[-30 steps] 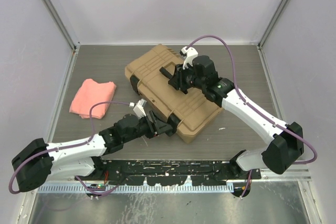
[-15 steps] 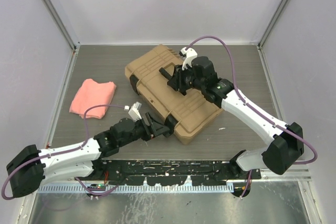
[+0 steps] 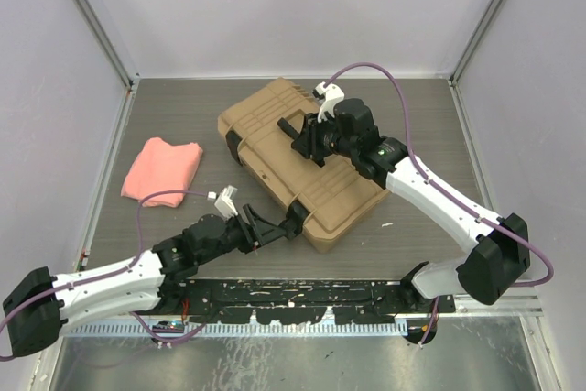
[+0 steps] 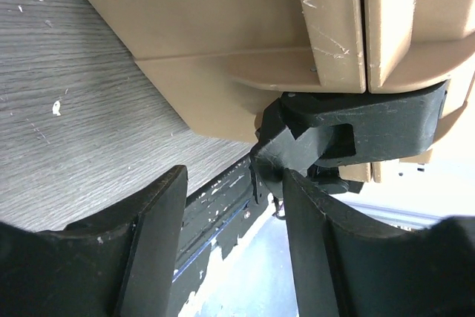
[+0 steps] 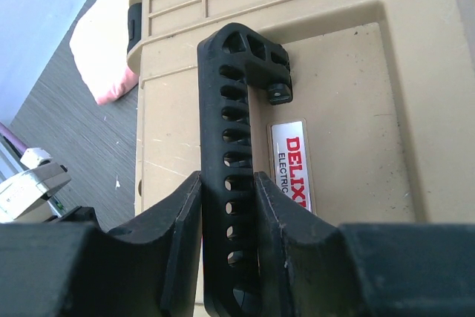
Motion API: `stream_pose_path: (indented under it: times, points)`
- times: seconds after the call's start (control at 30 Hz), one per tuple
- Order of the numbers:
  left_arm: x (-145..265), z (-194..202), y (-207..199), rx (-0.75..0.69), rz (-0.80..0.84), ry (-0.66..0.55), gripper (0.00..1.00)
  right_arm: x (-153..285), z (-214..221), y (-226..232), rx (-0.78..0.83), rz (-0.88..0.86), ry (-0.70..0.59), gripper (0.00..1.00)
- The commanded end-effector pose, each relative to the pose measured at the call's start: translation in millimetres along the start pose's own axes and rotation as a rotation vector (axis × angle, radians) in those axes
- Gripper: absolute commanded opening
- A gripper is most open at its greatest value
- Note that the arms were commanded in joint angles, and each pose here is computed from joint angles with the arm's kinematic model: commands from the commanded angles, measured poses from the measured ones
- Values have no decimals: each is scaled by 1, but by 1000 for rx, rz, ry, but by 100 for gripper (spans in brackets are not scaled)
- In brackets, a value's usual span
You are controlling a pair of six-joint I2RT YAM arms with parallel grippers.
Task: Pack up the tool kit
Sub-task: Close the toolbox at the center of the board.
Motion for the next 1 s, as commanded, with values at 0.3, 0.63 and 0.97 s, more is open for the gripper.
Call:
stream_pose_path:
  times: [0.3,0.63,0.97]
  points:
    - [-20,-6,4,-52,-101,-4,45,-4,32,10,-120,-15,134,12]
    - [-42,-8,-2,-65,-120,5,43,1,31,11,-116,-16,127,13]
    - [-63,-7,-11,-66,-100,21,43,5,32,7,-103,-2,117,13]
Point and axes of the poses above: each gripper's point midway between its finger pads, its own x axis back along the fingers, its own y axis along the line the jaws close on, z = x × y, the point moved 3 cm from there along x, back along the fingers, and after that the axes turned 10 degrees about -x, right-handed, at the moved point
